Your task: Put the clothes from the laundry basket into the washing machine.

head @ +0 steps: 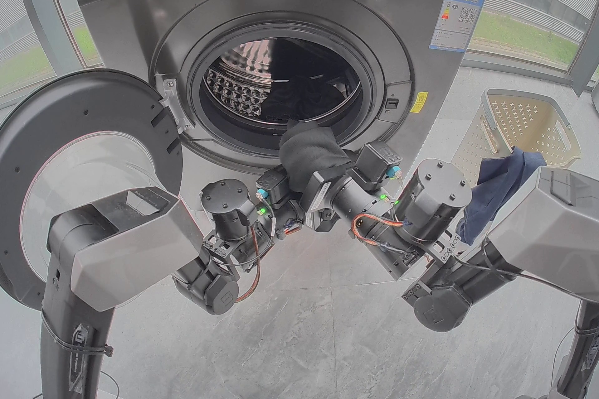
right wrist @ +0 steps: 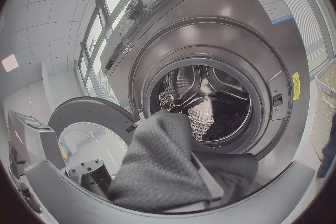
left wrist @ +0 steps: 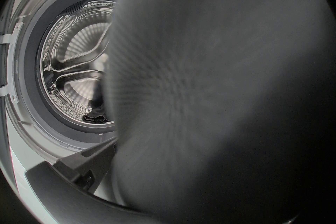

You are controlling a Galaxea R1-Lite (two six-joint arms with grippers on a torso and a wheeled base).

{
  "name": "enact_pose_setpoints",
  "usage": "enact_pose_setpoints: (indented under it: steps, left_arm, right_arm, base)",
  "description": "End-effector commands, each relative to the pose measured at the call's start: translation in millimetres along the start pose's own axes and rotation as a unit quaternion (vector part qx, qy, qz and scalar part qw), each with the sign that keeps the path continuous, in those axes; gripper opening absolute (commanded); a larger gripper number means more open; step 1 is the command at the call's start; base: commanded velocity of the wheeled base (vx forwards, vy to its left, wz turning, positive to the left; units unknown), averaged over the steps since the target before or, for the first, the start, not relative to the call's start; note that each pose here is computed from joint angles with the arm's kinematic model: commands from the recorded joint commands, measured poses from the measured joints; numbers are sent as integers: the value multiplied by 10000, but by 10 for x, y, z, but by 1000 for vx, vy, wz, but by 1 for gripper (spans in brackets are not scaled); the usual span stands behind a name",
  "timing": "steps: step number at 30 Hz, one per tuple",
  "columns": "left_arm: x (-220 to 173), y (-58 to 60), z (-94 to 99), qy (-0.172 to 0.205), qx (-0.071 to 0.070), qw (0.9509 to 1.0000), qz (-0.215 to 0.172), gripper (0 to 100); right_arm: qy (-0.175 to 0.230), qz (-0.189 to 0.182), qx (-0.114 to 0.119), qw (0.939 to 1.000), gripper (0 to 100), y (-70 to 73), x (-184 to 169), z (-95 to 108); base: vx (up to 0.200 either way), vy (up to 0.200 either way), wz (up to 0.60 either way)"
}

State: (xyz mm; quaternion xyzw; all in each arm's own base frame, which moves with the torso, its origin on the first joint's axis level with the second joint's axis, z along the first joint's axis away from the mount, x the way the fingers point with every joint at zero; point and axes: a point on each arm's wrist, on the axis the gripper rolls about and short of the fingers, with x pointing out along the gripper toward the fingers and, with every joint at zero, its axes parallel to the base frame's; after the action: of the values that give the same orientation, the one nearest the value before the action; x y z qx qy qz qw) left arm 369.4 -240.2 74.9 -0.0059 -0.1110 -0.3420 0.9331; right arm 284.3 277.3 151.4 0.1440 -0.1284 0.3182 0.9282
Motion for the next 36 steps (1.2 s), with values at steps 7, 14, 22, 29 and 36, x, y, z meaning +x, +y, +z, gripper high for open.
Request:
enact_pose_setpoints:
  steps: [7, 14, 22, 29, 36]
  left_arm:
    - [15, 80, -124, 62, -3, 9998, 170, 0]
    - [3, 213, -20, -81, 11, 9994, 331, 0]
    - [-101, 256, 382, -364, -90, 9980, 500, 0]
    - [-173, 245, 499, -394, -86, 9979, 500, 0]
    - [-192, 235, 493, -374, -130, 9980, 499, 0]
  right_arm:
    - [-30, -20, 32, 10000, 0, -11, -6, 25]
    - [-104, -228, -17, 9997, 0, -181, -35, 136]
    - [285, -733, -103, 9968, 0, -564, -118, -73]
    - [461, -713, -111, 9963, 0, -547, -141, -205]
    - [446, -747, -122, 9961, 100, -582, -141, -201]
  base:
    - [0, 0, 0]
    - [0, 0, 0]
    - [0, 0, 0]
    - [0, 0, 0]
    - [0, 0, 0]
